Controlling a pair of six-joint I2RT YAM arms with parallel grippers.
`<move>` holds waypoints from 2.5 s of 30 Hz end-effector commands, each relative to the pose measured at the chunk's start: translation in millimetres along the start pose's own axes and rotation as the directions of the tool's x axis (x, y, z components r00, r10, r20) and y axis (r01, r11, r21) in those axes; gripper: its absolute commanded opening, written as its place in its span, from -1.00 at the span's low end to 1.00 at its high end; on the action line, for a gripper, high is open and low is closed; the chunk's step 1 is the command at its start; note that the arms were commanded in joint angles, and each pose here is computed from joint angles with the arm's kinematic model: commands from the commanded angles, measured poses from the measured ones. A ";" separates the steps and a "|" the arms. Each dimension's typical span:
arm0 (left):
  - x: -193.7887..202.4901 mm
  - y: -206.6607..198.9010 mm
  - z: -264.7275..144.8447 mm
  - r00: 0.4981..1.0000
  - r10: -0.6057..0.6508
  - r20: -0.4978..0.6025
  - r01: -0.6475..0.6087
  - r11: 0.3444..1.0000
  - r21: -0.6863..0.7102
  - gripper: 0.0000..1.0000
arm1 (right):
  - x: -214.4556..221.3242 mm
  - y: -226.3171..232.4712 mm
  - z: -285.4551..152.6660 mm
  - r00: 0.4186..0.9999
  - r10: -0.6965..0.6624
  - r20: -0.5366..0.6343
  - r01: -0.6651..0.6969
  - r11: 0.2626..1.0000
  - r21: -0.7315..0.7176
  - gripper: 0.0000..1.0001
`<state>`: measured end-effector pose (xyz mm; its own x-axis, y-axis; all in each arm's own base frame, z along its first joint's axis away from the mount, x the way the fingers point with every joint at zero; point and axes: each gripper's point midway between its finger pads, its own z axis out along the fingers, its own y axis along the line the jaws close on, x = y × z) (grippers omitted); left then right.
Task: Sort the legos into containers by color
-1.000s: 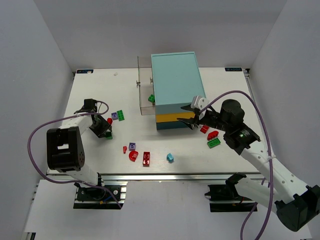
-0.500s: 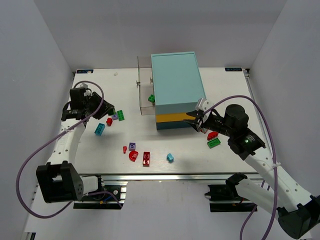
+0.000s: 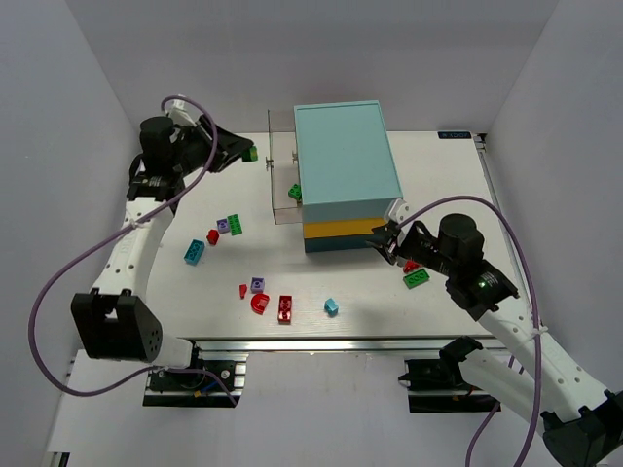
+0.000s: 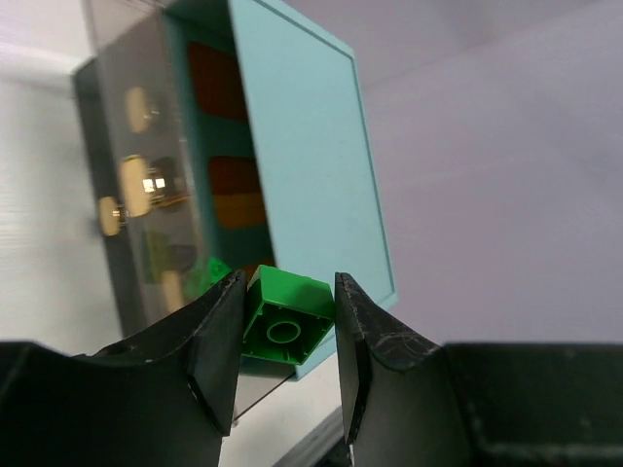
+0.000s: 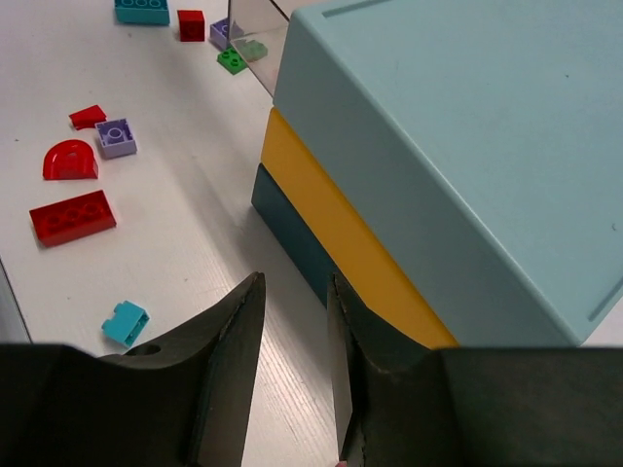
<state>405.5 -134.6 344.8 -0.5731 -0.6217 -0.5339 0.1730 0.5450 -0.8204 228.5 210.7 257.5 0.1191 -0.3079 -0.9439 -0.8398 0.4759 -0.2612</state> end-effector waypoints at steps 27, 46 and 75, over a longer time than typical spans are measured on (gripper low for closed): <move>37.5 -29.5 73.6 0.982 0.110 -0.154 -0.121 0.991 -0.063 0.40 | 45.1 9.4 -18.6 0.990 0.045 -0.136 -0.044 0.999 0.011 0.42; 97.4 49.3 -84.1 0.980 0.183 -0.079 -0.199 0.916 -0.348 0.34 | 171.0 52.6 -85.9 0.807 -0.304 -0.506 0.065 0.898 -0.436 0.08; 145.4 114.0 -129.7 0.988 0.136 -0.073 -0.155 0.860 -0.486 0.60 | 248.9 -43.4 -67.8 0.619 -0.664 -0.421 0.193 0.647 -0.737 0.19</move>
<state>234.8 -90.2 199.6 -0.6149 -0.4887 -0.6189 -0.1514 0.8434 -0.5156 242.0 51.6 43.0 0.3751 -0.8709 -0.3175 -0.9259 -0.3356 -0.1732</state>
